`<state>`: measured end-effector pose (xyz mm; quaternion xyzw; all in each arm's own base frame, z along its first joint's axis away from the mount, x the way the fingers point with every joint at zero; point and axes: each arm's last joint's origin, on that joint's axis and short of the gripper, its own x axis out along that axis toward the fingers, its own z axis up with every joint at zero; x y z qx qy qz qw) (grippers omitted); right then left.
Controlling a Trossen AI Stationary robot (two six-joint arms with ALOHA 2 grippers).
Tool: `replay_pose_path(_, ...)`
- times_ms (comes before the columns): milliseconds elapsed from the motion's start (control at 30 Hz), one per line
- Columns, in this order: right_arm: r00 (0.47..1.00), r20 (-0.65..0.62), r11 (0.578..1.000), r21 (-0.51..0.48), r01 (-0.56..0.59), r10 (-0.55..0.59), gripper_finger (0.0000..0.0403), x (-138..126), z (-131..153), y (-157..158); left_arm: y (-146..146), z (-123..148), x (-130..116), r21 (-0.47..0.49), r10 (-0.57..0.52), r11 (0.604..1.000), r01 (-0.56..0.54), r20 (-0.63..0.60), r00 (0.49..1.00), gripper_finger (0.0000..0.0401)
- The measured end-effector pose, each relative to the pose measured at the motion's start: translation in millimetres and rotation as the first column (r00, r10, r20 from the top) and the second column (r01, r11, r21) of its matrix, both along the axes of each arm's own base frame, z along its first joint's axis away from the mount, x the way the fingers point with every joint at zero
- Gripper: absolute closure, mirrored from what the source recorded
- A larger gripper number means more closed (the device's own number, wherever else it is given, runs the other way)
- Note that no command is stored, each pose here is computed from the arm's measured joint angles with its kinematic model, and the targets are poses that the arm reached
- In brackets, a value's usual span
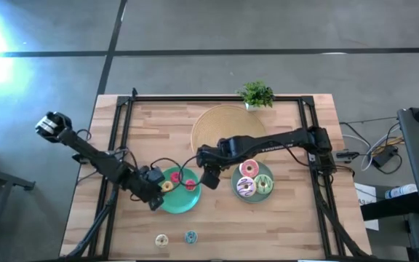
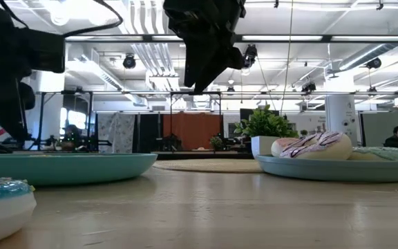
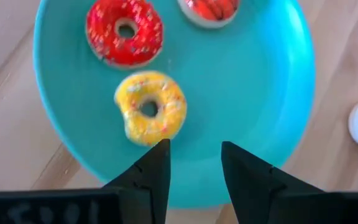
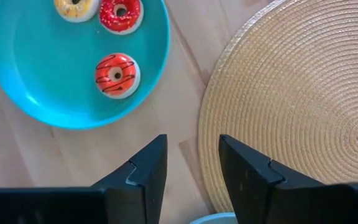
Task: Pick & Place donuts
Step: Put the small white donut on the light green plate
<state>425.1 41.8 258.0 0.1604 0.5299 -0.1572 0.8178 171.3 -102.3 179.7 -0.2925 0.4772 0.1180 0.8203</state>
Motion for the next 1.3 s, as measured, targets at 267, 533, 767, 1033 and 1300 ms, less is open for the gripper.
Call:
replay_pose_path(267,0.999,-0.032,1.000,-0.007,-0.030,0.029,0.0267,-4.0,-2.0,11.0,-38.9,5.9,-11.1,-0.126,-0.145,0.979,0.158,0.107,0.984,0.0284)
replay_pose_path(533,0.995,-0.073,0.998,-0.013,-0.064,0.063,0.0262,-9.3,-13.7,22.5,-76.2,-2.4,-19.0,-0.231,-0.156,0.958,0.168,0.069,0.985,0.0286)
replay_pose_path(767,0.974,-0.166,0.986,-0.038,-0.165,0.156,0.0262,-17.4,-22.6,25.7,-114.3,3.5,4.6,-0.250,-0.138,0.957,0.146,0.046,0.989,0.0291)
replay_pose_path(1033,0.958,-0.176,0.970,-0.052,-0.236,0.224,0.0262,-22.5,-20.9,42.9,-141.6,-4.3,22.7,-0.076,-0.181,0.982,0.173,-0.125,0.975,0.0291)
replay_pose_path(1300,0.950,-0.176,0.956,-0.095,-0.277,0.258,0.0270,-27.2,-21.0,62.9,-145.3,-9.1,24.4,-0.080,-0.159,0.986,0.147,-0.169,0.973,0.0291)
